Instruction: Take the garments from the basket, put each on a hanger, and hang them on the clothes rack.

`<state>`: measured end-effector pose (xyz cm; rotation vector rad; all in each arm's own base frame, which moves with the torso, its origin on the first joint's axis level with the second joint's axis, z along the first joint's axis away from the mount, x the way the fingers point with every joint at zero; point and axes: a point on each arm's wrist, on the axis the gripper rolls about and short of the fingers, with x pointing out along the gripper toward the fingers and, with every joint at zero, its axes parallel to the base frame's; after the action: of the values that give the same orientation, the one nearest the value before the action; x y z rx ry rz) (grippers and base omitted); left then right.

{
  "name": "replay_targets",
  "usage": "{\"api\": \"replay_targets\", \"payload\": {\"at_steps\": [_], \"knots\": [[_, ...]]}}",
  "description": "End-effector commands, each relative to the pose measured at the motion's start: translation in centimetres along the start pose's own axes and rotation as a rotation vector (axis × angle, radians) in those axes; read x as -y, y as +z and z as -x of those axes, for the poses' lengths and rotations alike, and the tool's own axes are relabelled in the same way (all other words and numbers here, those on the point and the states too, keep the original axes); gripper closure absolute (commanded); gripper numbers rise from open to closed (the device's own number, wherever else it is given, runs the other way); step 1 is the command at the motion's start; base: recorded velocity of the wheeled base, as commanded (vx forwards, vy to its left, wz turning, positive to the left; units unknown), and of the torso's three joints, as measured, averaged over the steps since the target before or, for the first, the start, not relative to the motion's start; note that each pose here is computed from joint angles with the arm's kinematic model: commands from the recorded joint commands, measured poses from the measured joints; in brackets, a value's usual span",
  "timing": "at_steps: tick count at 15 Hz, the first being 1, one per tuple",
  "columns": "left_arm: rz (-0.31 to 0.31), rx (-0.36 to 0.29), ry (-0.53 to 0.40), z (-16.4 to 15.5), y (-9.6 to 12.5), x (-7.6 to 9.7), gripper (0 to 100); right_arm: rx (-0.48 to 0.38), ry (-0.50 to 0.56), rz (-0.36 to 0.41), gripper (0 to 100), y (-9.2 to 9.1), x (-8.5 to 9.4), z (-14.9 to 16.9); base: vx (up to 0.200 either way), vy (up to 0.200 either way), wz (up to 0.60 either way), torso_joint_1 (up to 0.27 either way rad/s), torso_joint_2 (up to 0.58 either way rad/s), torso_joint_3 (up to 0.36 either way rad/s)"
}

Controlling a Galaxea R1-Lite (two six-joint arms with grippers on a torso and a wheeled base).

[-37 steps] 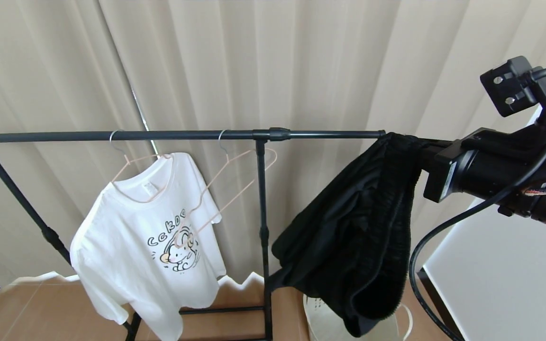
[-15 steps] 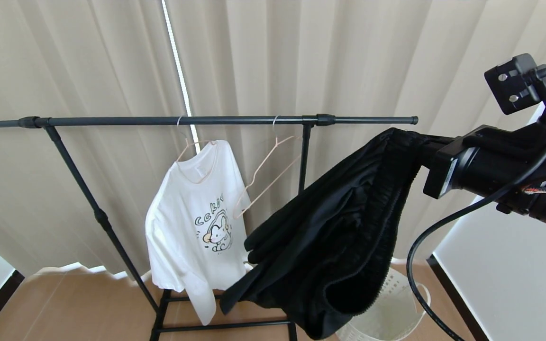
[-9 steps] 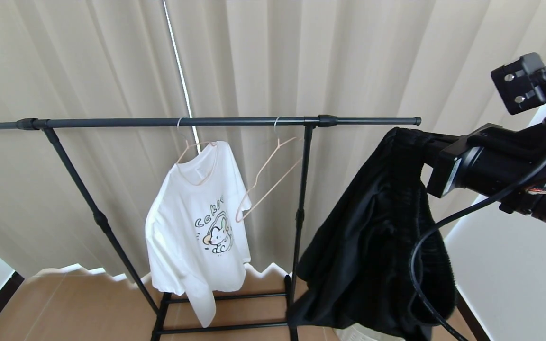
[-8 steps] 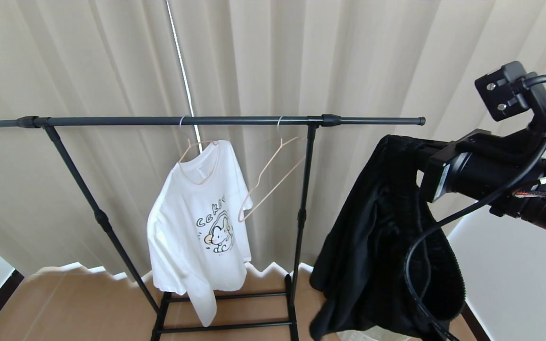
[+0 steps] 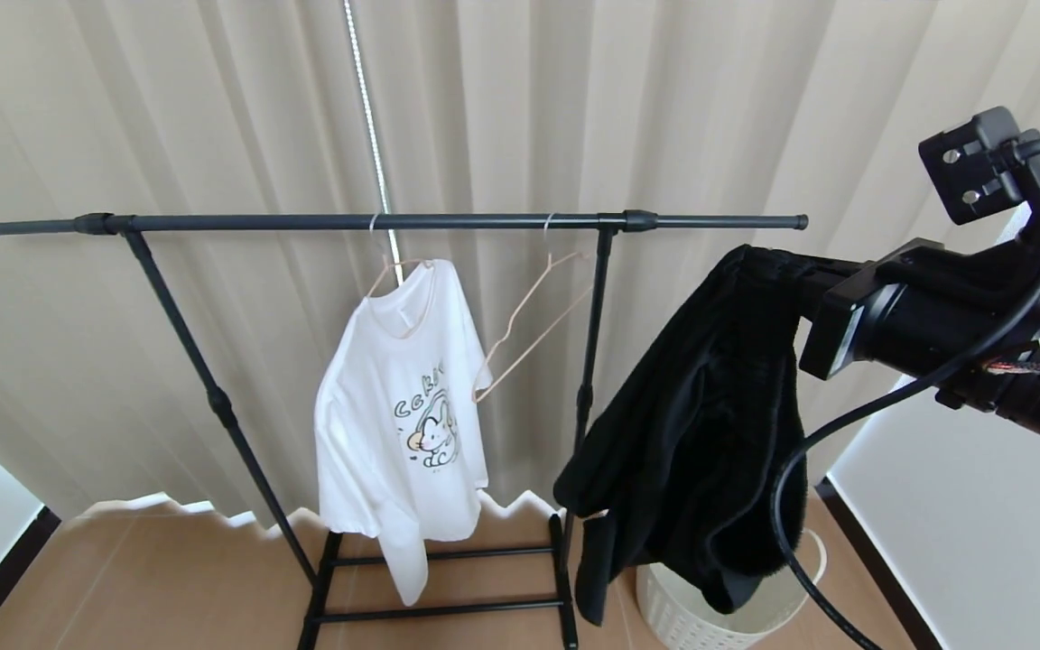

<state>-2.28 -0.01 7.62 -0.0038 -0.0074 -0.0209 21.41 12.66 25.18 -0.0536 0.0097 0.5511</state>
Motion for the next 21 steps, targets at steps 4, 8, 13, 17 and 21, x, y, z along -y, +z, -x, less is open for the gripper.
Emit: {"api": "replay_targets", "payload": {"at_steps": [4, 8, 13, 17, 21], "knots": [[-0.002, 0.002, -0.001, 0.0, 0.0, 0.0, 0, 0.015, -0.012, 0.045, 100, -0.2, 0.2, -0.2, 0.000, 0.000, 0.00, 0.000, 0.00, 0.000], [-0.004, 0.003, -0.002, 0.0, 0.0, 0.0, 0, 0.006, -0.062, 0.064, 100, -0.3, 0.8, -0.3, 0.000, 0.000, 0.00, 0.000, 0.00, 0.000], [-0.107, -0.162, 0.017, -1.2, 0.3, 0.0, 0, -0.083, -0.170, 0.020, 100, 0.8, 1.1, -3.6, 0.000, 0.000, 0.00, 0.000, 0.00, 0.000], [-0.011, -0.441, -0.047, -7.1, 5.7, 0.0, 0, -0.516, -0.323, -0.283, 100, 3.0, 1.4, -7.9, 0.000, 0.000, 0.00, 0.000, 0.00, 0.000], [0.282, -0.722, -0.117, -16.8, 9.9, 4.2, 0, -0.569, -0.357, -0.366, 100, 1.3, 1.3, -9.8, 0.000, 0.000, 0.00, 0.000, 0.00, 0.000]]}}
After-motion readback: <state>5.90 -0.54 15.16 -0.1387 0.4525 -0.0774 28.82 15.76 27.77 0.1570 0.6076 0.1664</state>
